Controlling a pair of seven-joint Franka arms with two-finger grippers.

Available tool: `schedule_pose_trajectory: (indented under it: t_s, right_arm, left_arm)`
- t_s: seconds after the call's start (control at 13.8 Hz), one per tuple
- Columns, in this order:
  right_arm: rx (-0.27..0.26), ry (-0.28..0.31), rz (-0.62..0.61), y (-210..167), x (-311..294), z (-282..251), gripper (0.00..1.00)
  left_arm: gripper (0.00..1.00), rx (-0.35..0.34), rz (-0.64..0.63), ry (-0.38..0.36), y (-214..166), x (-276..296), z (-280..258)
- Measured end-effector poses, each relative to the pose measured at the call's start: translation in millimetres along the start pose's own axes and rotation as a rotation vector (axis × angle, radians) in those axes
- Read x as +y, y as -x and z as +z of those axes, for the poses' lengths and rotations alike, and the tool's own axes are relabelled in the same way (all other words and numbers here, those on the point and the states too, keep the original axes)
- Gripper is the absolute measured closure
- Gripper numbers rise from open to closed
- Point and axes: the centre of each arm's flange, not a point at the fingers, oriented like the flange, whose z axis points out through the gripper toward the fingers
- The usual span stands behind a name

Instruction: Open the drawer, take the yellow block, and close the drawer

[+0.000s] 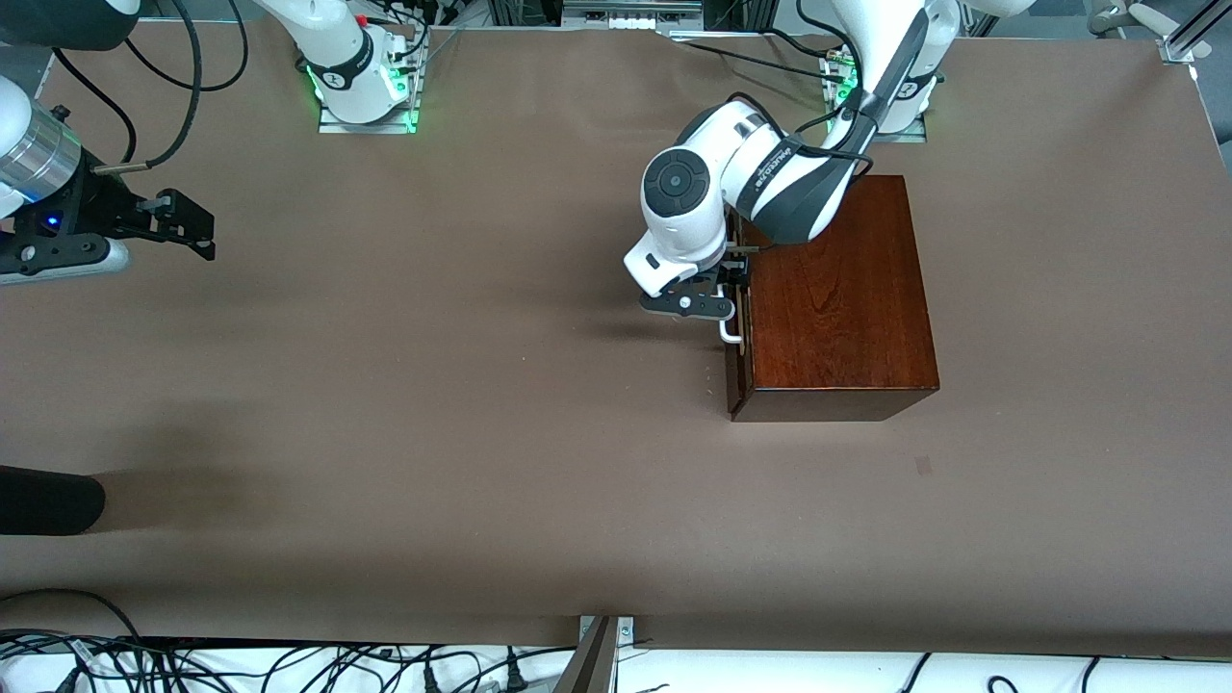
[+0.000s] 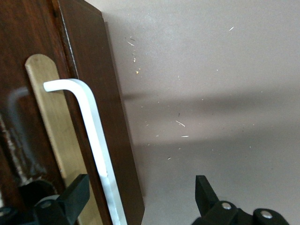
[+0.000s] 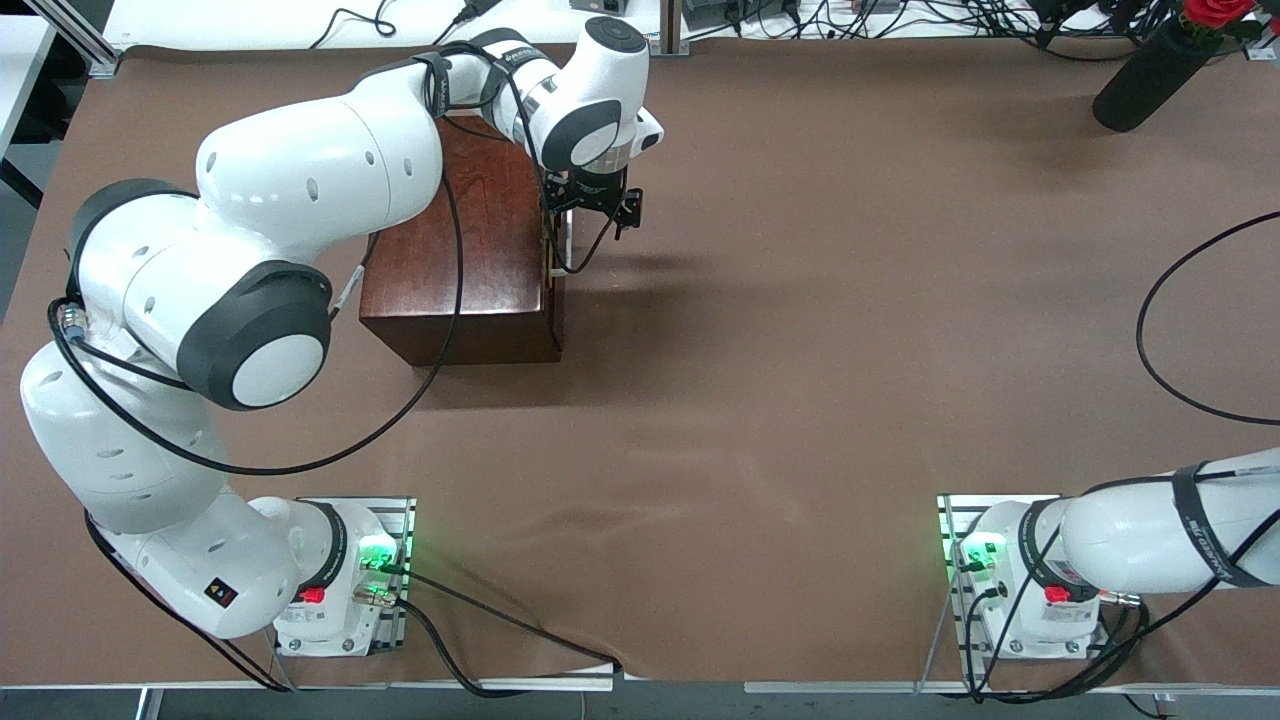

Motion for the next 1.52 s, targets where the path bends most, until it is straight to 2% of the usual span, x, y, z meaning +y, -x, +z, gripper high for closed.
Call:
schedule_pose_trajectory:
  t_s: [0.58,0.79,1.01,1.52]
  right_arm:
    - [0.0,0.0,0.0,0.0,0.0,0.0,0.0]
    - [0.0,0.0,0.0,0.0,0.1,0.0,0.0]
    - [0.0,0.0,0.0,0.0,0.1,0.1,0.0]
    - [-0.001,0.0,0.0,0.0,0.1,0.2,0.0]
  left_arm:
    - [0.0,0.019,-0.029,0.014,-3.2,8.7,29.8]
    - [0.0,0.033,-0.075,0.021,-3.8,11.1,29.3]
    - [0.0,0.075,-0.116,0.056,-1.0,26.3,26.0]
    - [0.0,0.115,-0.145,0.087,-2.5,56.4,20.5]
